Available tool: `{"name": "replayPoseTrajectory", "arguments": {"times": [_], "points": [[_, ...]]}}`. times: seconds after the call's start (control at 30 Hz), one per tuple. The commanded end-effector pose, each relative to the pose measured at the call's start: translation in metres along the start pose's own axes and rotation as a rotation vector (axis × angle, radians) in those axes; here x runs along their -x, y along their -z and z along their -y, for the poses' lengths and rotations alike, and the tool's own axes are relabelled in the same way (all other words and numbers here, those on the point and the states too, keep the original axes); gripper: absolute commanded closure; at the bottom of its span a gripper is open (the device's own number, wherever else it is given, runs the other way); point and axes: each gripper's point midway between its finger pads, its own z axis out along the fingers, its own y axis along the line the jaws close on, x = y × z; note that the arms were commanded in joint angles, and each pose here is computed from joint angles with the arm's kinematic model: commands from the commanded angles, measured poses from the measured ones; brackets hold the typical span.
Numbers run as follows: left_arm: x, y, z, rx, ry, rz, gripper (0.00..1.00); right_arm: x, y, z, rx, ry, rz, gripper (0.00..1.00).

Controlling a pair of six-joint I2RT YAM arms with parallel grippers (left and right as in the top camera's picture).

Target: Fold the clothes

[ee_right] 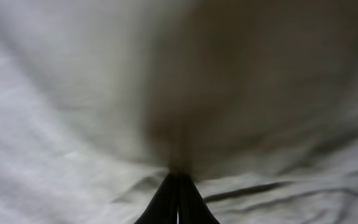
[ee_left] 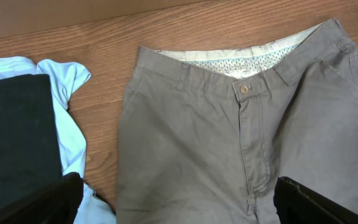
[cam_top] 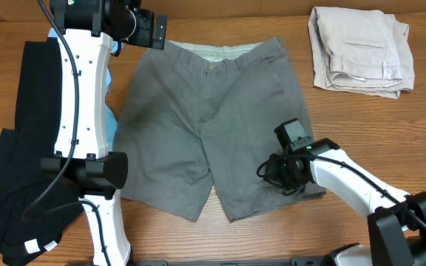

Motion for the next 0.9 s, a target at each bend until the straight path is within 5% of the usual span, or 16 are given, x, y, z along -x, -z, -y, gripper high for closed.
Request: {"name": "replayPoseTrajectory", "arguments": {"times": [0.0,0.87], "points": [[-0.002,-0.013,0.001,0.005,-0.025,-0.019,0.00,0.005,0.000,0.017,-0.013,-0.086,0.020,0.96],[-0.003,-0.046,0.016,-0.014,-0.058,-0.054,0.00,0.058,0.021,0.147,-0.009,-0.517,0.093,0.96]]}}
